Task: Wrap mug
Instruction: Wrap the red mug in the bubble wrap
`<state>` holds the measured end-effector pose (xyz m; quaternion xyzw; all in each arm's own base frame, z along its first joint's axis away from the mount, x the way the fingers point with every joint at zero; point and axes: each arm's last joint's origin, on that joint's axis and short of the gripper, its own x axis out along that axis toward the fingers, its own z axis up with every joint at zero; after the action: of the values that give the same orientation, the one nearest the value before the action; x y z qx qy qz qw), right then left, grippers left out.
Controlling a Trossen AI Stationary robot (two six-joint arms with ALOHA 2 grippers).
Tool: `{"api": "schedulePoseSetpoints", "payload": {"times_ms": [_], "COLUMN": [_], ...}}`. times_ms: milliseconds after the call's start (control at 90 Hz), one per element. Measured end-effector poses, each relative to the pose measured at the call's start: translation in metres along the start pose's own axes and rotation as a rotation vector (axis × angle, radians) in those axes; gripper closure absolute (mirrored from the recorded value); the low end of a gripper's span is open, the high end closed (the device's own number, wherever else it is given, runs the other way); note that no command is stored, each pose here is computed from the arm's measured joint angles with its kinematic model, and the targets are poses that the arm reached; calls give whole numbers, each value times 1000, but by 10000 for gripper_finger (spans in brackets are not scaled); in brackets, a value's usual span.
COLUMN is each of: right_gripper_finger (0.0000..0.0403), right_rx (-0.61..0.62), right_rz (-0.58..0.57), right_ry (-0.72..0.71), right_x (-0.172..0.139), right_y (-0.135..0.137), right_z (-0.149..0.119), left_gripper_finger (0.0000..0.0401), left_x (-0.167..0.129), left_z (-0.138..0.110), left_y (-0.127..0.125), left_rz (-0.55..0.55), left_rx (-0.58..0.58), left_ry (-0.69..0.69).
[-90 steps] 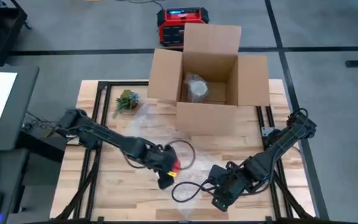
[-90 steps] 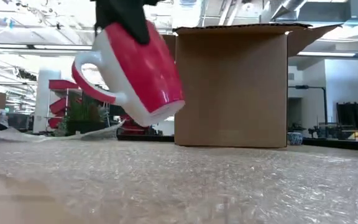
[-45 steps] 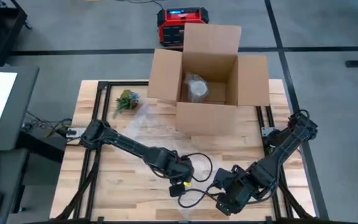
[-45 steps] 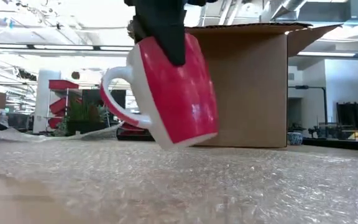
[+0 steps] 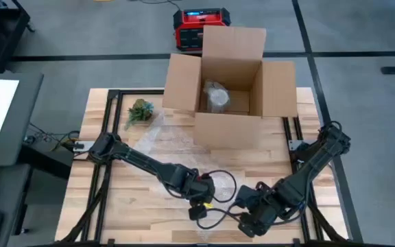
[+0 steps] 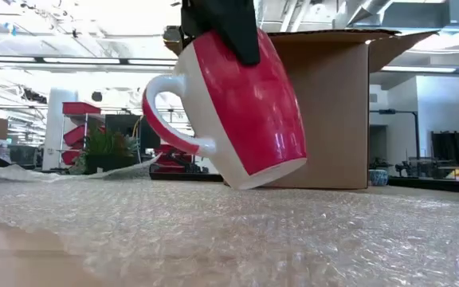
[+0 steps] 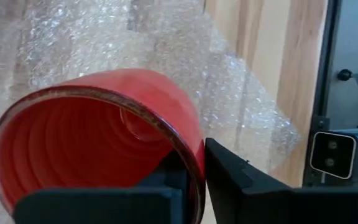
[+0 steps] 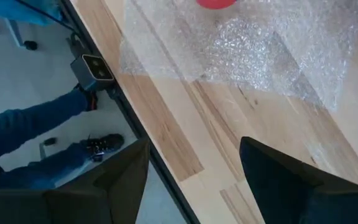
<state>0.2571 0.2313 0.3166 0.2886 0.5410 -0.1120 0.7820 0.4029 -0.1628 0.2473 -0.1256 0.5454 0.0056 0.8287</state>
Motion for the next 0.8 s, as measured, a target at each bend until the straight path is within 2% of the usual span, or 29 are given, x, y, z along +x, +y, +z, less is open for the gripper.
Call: {"api": "schedulePoseSetpoints", "payload": {"times_ms": [400, 800], "right_gripper_finger": [164, 164], "right_rx": [-31, -49], "right_rz": [-6, -14], "right_ry": [-21, -47], "right_x": [0, -2], "right_y": [0, 1], "right_z": [1, -8], "left_gripper_finger": [253, 242], "left_x": [0, -25], "left_z": [1, 13], "left_y": [-1, -7], "left_rz": [-7, -25], "left_rx": [-36, -43], "left_ry": [-12, -41]}}
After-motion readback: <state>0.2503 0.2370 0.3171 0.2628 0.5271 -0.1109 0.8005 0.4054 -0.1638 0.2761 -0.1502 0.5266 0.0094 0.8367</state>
